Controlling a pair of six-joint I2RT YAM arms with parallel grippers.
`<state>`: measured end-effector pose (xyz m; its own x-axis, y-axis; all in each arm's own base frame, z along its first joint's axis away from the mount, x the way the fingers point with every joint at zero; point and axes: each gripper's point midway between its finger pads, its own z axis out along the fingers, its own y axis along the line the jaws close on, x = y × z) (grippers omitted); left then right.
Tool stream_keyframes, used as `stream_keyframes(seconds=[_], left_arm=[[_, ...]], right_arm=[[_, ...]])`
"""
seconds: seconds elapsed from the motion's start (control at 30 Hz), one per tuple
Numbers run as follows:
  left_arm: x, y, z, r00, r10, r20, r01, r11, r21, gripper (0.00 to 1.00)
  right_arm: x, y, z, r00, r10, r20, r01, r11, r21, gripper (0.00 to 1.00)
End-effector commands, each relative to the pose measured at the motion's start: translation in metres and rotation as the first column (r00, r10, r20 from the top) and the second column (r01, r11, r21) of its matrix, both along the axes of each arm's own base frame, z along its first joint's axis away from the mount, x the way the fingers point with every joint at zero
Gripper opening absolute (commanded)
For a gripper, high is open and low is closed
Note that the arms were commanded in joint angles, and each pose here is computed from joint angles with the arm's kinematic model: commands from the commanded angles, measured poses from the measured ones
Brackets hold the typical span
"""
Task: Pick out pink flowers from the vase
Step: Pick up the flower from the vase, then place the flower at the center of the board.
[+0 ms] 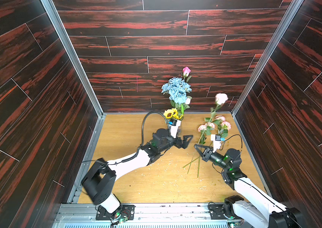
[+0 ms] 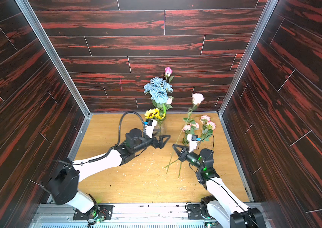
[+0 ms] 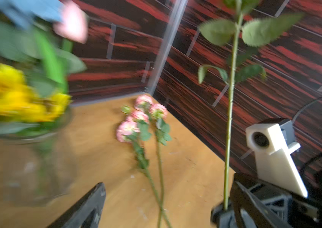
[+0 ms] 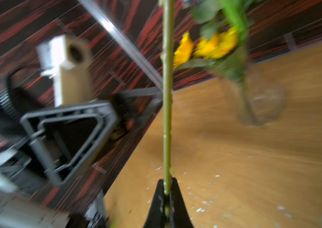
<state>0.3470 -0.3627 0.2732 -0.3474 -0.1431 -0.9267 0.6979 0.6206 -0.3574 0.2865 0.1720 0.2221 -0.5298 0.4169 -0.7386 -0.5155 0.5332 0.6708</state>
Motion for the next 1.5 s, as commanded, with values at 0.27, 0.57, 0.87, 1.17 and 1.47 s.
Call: stream_keyframes(seconds=[0.27, 0.57, 0.87, 1.17, 1.47], left_arm=[[0.011, 0.045, -0.002, 0.972, 0.205, 0.118, -0.214, 0.974, 0.072, 0.99], [0.01, 0.056, -0.009, 0.963, 0.244, 0.118, -0.254, 0.965, 0.074, 0.99], [0.008, 0.058, -0.013, 0.962, 0.247, 0.116, -0.254, 0.965, 0.057, 0.99], [0.005, 0.063, -0.016, 0.959, 0.252, 0.128, -0.262, 0.962, 0.071, 0.99], [0.007, 0.07, -0.018, 0.949, 0.288, 0.128, -0.298, 0.953, 0.062, 1.0]], right_arm=[[0.047, -0.092, -0.129, 0.769, -0.323, -0.552, 0.316, 0.942, -0.112, 0.0], [0.051, -0.083, -0.187, 0.635, -0.261, -0.727, 0.228, 0.963, -0.146, 0.0], [0.052, -0.093, -0.21, 0.577, -0.331, -0.746, 0.203, 0.944, -0.262, 0.0], [0.052, -0.09, -0.211, 0.547, -0.331, -0.769, 0.175, 0.943, -0.282, 0.02], [0.049, -0.094, -0.174, 0.564, -0.458, -0.687, 0.17, 0.879, -0.446, 0.24]])
